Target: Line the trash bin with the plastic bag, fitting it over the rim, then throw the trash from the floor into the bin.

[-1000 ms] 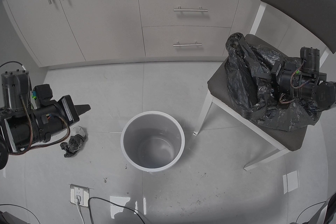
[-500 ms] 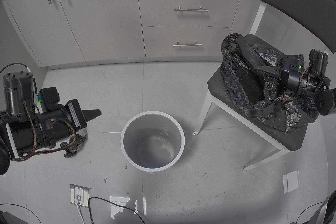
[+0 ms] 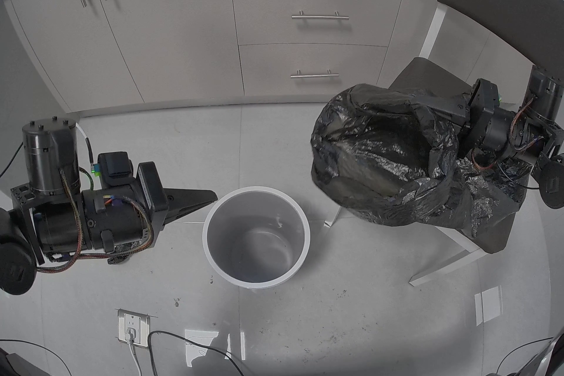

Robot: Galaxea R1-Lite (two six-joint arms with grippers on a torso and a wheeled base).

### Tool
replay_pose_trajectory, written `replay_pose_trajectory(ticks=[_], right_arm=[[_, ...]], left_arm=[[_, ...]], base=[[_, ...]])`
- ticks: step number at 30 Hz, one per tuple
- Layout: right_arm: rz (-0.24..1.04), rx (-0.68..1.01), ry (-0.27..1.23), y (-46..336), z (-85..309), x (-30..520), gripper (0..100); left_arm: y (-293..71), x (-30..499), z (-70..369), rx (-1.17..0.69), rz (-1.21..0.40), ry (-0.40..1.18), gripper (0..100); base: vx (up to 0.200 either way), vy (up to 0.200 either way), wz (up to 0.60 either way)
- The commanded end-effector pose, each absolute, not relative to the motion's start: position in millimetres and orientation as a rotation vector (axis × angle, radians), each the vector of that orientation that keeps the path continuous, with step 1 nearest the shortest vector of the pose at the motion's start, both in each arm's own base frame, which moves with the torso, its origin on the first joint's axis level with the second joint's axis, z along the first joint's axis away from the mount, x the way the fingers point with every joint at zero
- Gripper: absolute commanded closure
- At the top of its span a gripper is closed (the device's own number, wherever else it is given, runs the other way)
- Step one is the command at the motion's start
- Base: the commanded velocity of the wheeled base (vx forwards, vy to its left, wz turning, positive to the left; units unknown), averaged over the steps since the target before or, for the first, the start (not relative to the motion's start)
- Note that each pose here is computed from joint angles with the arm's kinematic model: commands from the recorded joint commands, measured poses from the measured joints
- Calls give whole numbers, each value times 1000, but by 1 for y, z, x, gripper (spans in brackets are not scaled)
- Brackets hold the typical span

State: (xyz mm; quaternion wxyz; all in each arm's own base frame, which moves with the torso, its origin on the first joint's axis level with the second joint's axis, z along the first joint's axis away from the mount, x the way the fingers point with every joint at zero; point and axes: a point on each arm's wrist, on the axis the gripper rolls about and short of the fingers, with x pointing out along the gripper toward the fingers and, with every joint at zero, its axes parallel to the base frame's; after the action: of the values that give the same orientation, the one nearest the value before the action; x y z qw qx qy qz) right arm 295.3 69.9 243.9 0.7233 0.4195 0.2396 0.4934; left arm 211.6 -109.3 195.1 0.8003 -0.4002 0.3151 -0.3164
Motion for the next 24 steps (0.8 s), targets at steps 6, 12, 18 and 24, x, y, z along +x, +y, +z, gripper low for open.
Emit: replay_pose_trajectory(ticks=[6, 12, 18, 24], right_arm=[[1224, 878, 486, 88, 288, 243, 100], [1296, 846, 434, 93, 311, 221, 100], [1316, 836, 404, 94, 320, 213, 100], [1327, 829, 384, 94, 326, 210, 100]], left_arm=[[-129, 232, 176, -898, -736, 729, 100], [-138, 230, 177, -938, -764, 747, 100], [-144, 227, 176, -933, -878, 793, 100], [-144, 226, 177, -930, -932, 822, 100]], base=[[0, 0, 0], [0, 0, 0], [0, 0, 0], [0, 0, 0]])
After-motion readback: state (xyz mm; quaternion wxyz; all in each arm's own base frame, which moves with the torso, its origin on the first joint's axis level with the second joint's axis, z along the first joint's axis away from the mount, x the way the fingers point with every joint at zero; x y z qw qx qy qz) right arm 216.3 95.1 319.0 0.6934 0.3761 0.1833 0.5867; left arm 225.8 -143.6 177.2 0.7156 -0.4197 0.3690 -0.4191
